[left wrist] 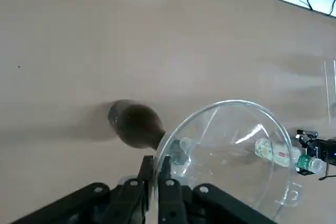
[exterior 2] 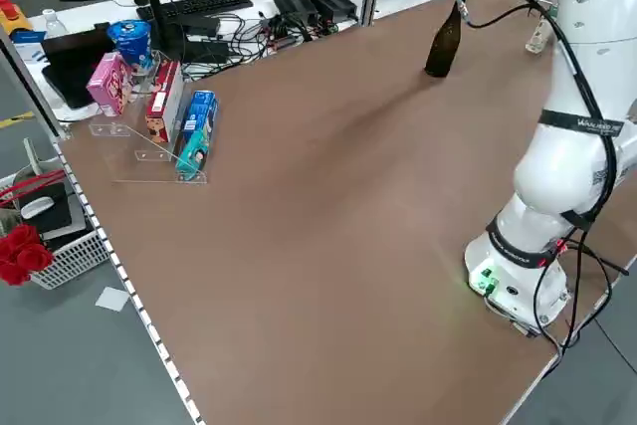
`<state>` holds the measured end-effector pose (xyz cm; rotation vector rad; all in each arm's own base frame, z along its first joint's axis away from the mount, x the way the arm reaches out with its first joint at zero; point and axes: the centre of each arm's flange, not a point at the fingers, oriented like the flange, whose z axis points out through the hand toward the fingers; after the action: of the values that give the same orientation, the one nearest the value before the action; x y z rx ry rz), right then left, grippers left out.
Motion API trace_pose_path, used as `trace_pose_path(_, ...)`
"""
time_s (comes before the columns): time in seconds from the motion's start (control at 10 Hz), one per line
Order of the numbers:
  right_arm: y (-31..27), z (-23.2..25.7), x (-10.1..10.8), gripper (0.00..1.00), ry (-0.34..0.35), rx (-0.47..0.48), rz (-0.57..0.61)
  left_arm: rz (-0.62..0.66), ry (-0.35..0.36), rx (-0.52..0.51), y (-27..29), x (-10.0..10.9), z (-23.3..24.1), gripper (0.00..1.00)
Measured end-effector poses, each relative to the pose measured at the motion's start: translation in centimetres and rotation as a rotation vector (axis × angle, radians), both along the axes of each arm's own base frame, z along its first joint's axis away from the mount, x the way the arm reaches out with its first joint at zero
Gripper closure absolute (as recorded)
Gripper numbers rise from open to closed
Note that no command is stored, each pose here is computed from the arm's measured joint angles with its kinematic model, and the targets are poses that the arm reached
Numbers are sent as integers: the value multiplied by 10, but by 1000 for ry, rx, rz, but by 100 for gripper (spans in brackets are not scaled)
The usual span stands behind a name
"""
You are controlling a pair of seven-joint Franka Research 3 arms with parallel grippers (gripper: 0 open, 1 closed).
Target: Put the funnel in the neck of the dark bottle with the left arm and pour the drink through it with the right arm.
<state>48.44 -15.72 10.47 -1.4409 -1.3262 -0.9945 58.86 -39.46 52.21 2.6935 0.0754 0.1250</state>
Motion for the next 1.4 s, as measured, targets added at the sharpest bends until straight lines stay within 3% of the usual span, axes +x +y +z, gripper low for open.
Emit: trace_pose_path(1.4, 39, -12, 7, 0, -3, 117, 6, -20, 14, 13, -7, -6, -2, 92)
